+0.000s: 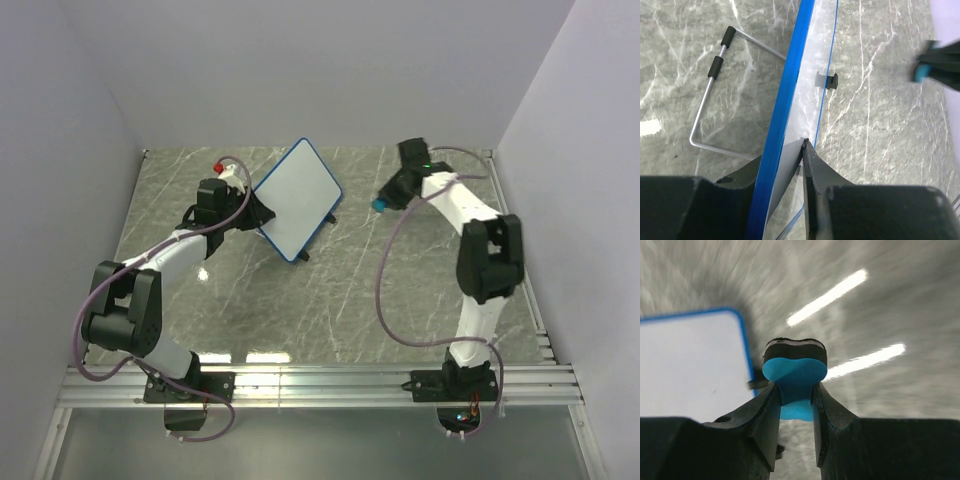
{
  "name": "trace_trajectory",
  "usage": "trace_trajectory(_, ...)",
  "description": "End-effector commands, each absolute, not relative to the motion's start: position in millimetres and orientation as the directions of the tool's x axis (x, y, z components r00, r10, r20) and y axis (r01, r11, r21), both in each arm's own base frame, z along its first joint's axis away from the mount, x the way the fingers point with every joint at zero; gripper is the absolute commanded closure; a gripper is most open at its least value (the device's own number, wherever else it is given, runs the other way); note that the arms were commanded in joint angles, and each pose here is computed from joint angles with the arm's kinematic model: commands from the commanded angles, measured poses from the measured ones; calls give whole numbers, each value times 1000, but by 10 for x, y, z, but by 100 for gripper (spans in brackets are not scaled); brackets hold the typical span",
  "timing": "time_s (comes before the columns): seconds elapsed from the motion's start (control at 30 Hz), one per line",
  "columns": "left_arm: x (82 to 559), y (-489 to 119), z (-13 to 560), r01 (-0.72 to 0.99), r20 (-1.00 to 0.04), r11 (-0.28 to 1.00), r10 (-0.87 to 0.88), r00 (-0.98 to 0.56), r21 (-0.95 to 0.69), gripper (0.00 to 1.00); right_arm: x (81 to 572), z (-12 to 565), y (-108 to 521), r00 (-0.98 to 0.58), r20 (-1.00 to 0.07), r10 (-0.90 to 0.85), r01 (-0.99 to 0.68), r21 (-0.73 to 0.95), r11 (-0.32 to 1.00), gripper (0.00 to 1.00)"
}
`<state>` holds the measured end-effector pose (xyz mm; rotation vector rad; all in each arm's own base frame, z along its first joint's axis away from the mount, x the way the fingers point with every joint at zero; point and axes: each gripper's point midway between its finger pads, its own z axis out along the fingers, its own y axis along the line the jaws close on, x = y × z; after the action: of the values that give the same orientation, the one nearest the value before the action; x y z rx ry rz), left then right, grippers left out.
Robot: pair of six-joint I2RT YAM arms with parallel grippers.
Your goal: Erase the whiteboard
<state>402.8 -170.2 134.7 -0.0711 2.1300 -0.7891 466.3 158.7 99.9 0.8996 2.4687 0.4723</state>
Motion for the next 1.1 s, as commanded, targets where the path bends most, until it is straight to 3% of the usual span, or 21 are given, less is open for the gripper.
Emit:
trace_trajectory(0.0, 3653, -1388, 781, 71, -614, 901, -232, -754, -428, 92, 4600, 1343, 986, -573, -453, 683, 524, 438, 730, 100)
trace_trajectory(0.13, 3556, -1325, 756, 33, -600, 907, -250, -760, -420, 80, 4429, 1227, 631, -549, -466, 693, 570, 397, 719, 100)
trace_trajectory(0.17, 3523, -1310, 735, 20, -594, 908, -257, -763, -419, 71, 4417, 1212, 550, -540, -463, 703, 585, 394, 709, 100)
trace_trajectory(0.43, 3356, -1254, 828, -15, -591, 910, -281, -756, -414, 43, 4408, 1208, 459, -522, -459, 719, 596, 407, 692, 100)
trace_trajectory(0.73, 3349, -1274, 1138, 23, -652, 912, -275, -707, -410, 35, 4415, 1217, 418, -526, -470, 708, 586, 403, 703, 100)
trace_trajectory(1.07, 3331, -1190, 2007, 75, -763, 912, -291, -578, -404, 29, 4263, 1187, 349, -560, -488, 670, 566, 366, 739, 100)
